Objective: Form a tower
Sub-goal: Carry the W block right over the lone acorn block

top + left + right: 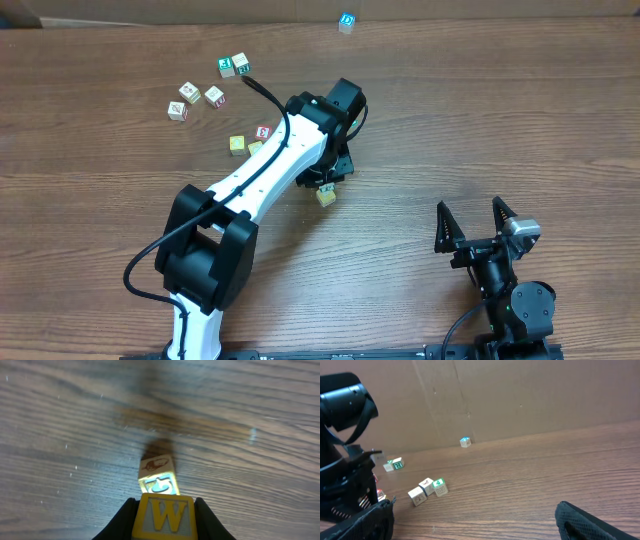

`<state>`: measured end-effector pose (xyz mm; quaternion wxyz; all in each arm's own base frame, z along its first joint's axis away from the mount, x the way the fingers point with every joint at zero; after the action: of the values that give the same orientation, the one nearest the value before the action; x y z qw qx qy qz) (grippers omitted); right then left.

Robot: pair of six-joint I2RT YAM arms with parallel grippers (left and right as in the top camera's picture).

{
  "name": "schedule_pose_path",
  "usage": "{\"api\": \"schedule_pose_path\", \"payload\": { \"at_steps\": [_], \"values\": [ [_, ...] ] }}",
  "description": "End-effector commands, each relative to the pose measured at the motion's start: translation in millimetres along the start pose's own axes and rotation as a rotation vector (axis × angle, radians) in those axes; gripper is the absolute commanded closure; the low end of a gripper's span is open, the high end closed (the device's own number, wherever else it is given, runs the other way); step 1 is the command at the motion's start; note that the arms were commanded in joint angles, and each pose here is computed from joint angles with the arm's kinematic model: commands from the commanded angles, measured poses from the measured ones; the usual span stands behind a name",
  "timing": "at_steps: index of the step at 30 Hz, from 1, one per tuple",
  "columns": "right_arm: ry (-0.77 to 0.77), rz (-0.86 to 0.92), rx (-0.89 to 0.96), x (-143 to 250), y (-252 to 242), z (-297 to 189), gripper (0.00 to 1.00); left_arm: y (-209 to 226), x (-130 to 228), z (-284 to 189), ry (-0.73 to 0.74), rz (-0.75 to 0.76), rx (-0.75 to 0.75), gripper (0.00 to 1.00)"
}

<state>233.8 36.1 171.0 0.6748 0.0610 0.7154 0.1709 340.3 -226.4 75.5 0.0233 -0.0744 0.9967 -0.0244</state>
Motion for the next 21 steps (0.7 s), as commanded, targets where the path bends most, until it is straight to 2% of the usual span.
{"api": "schedule_pose_path", "payload": {
  "at_steps": [1,21],
  "values": [
    [-0.007,0.005,0.000,1,-1,0,0.00,5,8,3,0.003,-0.076,-0.027,0.82],
    [-0.007,0.005,0.000,1,-1,0,0.00,4,9,18,-0.011,-0.113,-0.013,0.70]
  ]
}}
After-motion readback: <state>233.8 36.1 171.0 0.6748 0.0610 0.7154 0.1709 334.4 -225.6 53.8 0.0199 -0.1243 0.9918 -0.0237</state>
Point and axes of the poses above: each gripper's point midway between its finger pads, its own z axis out along the fingers, its own y axis along the line the jaws close on, x = y × z, the point moved 1 cm from there along -z, back along the fingers, and after that the axes turned 6 degrees about z, right-handed, at the moved point
